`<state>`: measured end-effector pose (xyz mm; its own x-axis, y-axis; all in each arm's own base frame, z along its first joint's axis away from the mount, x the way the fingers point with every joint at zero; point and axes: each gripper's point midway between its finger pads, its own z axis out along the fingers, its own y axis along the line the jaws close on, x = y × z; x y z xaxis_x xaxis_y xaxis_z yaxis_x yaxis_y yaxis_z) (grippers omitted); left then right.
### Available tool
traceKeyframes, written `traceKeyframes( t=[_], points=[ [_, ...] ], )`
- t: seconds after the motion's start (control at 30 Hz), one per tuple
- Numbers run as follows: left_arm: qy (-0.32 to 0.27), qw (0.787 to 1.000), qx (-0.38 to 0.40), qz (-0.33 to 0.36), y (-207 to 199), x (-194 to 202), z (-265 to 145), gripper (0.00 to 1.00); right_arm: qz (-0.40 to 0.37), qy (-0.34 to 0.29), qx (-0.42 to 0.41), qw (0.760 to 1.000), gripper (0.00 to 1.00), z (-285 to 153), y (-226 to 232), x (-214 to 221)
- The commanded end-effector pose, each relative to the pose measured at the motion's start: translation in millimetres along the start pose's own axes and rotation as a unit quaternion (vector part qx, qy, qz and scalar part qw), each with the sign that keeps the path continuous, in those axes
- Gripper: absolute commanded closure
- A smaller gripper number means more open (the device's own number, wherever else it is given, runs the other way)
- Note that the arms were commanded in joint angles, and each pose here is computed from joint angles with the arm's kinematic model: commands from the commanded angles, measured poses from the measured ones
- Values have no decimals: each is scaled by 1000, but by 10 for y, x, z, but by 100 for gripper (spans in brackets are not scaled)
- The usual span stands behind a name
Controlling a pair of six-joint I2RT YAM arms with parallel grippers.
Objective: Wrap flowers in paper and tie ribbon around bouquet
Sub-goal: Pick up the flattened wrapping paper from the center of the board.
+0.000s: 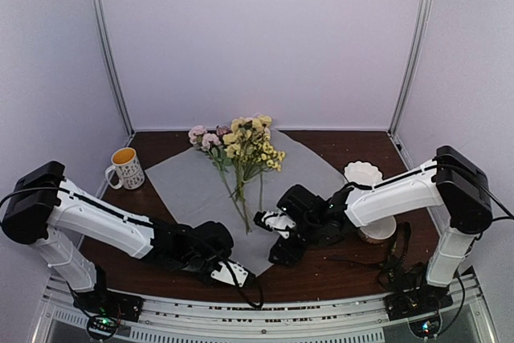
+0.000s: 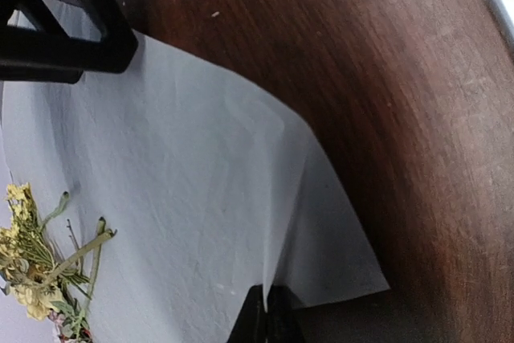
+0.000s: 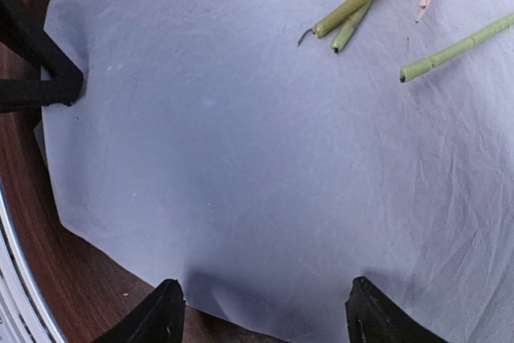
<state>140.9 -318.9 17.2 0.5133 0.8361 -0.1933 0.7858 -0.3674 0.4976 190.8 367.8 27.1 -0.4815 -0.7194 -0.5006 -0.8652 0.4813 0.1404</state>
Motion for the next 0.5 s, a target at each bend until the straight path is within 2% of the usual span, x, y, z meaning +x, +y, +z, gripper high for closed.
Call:
traceKeyframes(
  t=[0.0,0.17,0.23,0.37,0.47],
  points=[
    [0,1000,6,-24,44,-13,8,100,-33,-59,-21,998,29,-214,100,-154],
    [-12,998,3,-55,183,-33,-35,100,-92,-142,13,985,29,-455,132,-297],
    [-36,996,-2,-76,288,-88,-111,100,-131,-171,25,976,30,-511,188,-314],
    [-110,987,-1,-117,449,-232,-317,100,-215,-241,38,946,29,-578,354,-254],
    [-128,984,-5,-125,500,-244,-379,100,-287,-278,55,915,28,-584,494,-234]
  ],
)
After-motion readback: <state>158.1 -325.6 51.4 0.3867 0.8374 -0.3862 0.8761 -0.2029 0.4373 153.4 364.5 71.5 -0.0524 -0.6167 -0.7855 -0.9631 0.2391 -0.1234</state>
